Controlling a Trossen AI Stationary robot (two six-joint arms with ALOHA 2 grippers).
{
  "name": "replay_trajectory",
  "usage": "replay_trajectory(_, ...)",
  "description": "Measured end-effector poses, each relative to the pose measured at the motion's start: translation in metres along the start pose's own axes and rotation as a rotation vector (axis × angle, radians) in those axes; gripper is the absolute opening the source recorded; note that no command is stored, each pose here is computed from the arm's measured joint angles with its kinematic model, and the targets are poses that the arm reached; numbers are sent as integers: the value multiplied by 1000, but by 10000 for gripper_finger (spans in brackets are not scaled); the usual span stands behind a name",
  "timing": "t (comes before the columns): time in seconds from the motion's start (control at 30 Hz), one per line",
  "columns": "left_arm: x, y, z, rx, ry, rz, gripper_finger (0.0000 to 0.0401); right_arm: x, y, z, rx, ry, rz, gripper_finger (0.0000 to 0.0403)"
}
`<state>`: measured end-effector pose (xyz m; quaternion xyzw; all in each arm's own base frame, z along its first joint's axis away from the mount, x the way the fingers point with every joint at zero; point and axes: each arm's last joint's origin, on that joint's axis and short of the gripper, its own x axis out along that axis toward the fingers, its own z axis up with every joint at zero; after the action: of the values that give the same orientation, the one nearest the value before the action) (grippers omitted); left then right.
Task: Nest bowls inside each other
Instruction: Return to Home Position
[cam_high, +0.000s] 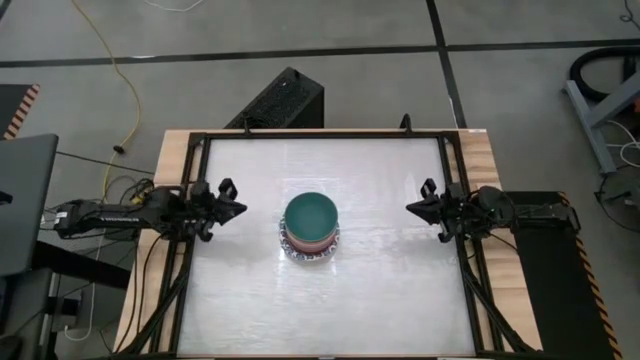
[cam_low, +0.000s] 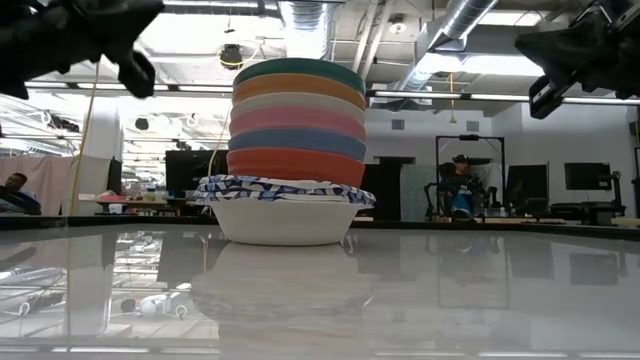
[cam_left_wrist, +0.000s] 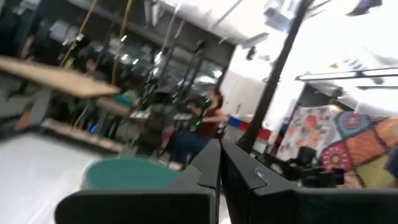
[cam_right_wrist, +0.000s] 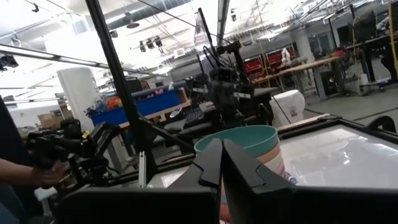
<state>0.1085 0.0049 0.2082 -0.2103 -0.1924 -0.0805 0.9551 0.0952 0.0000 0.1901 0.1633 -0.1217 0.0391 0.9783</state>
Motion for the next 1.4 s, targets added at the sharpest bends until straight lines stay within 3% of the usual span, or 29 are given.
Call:
replay_trajectory(0.13,0,-1,-1,21,21,-10,0,0,0,0,-8,-1,-1,33)
replay_trajectory(0.23,0,1,-2,-28,15,25,0,0,0,0,-8,-2,0,34)
replay_trajectory(0.43,0,-12,18,-47,13,-46,0,0,0,0,-8,-2,0,33)
replay_trajectory(0.63,-16,-19,35,40,21,113,0,0,0,0,-8,-1,-1,33)
replay_trajectory(0.83,-13,-7,13,72,44,198,0,0,0,0,-9,0,-1,33)
replay_trajectory(0.93,-15,-2,-2,65,8,165,0,0,0,0,-8,-2,0,33)
replay_trajectory(1.4,-17,-3,-3,97,-3,175,0,-1,-4,-10,-83,103,-32,33)
